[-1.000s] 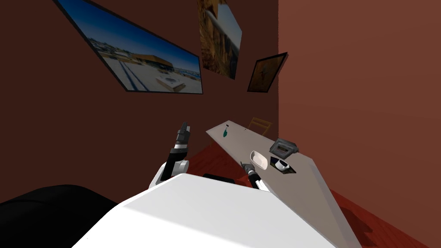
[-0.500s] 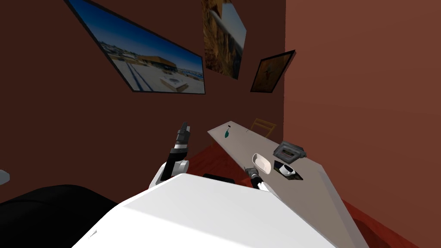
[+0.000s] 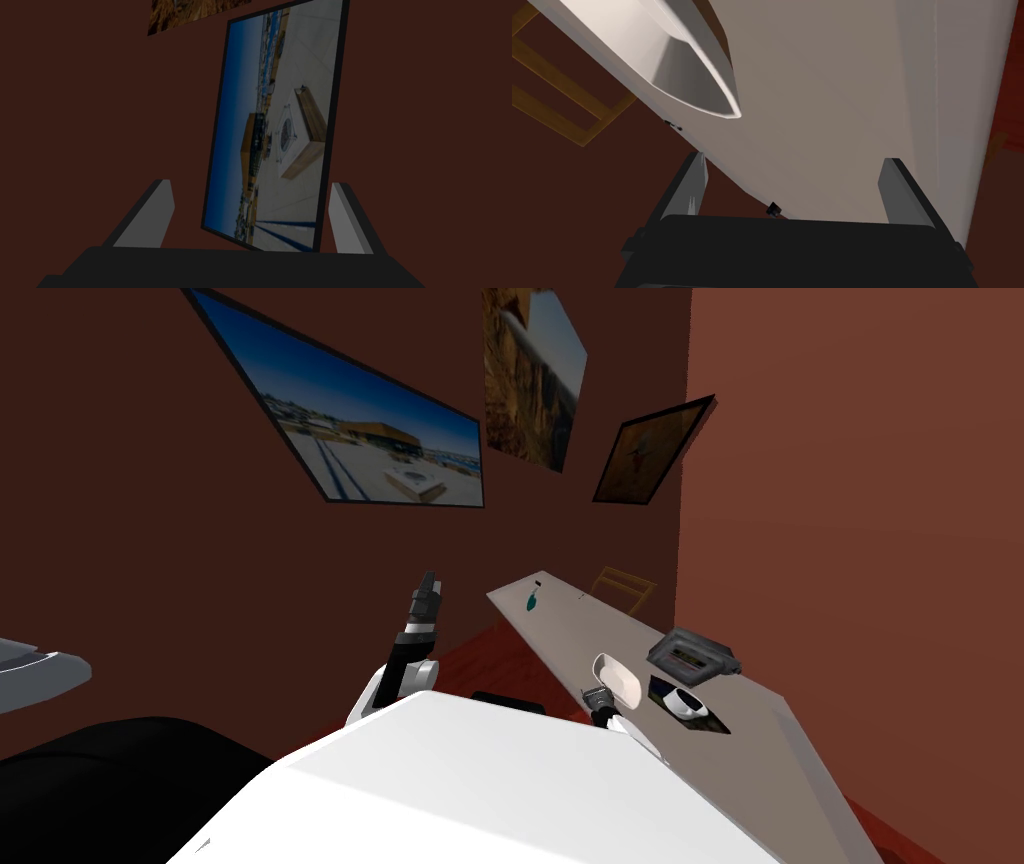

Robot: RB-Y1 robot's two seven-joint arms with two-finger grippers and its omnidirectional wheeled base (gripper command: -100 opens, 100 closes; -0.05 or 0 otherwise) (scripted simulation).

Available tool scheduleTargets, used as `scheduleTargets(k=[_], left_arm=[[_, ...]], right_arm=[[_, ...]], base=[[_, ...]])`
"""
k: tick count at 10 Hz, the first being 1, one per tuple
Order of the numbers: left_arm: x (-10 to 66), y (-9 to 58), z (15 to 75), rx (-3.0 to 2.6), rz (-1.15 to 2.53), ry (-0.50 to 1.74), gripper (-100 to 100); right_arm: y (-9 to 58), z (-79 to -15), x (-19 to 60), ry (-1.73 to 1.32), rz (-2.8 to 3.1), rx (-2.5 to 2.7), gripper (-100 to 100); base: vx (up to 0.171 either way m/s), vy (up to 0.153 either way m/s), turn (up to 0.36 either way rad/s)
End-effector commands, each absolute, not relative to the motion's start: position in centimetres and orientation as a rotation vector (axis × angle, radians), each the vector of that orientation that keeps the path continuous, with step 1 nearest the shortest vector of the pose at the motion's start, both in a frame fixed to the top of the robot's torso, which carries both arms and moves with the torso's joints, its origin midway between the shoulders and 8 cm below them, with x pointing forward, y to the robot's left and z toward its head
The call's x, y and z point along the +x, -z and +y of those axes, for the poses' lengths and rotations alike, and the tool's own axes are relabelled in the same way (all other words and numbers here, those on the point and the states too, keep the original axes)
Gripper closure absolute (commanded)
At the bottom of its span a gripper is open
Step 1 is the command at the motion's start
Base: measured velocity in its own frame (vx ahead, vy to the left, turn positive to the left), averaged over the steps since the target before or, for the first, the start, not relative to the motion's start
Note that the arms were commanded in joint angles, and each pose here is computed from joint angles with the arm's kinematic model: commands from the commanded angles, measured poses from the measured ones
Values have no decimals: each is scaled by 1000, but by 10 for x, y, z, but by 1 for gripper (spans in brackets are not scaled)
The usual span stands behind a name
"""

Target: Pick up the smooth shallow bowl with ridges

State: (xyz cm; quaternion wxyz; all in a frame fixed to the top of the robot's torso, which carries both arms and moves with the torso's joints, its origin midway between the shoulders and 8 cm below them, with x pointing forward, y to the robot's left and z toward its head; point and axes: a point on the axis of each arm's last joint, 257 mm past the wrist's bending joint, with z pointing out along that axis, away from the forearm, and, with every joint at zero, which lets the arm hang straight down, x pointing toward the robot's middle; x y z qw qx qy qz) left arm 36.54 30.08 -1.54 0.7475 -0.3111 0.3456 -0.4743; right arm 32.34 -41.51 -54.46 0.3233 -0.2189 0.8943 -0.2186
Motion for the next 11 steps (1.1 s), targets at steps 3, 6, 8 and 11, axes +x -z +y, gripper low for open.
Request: scheduleTargets(k=[3,6,8,11], left_arm=[[365,15,301,-681,756,1038,0],[365,15,301,-681,756,1038,0],[365,15,301,-681,756,1038,0],[365,15,301,-681,756,1038,0]], right_arm=[[555,-446,305,688,2376,-683,-100],[558,-477,292,799,2391,-797,-100],[559,-490,286,845,2396,-846,-100],[561,-517,269,936,2410,-955,-100]], base=[[26,-15,56],[20,-11,58],[28,-16,70],[18,-8,50]])
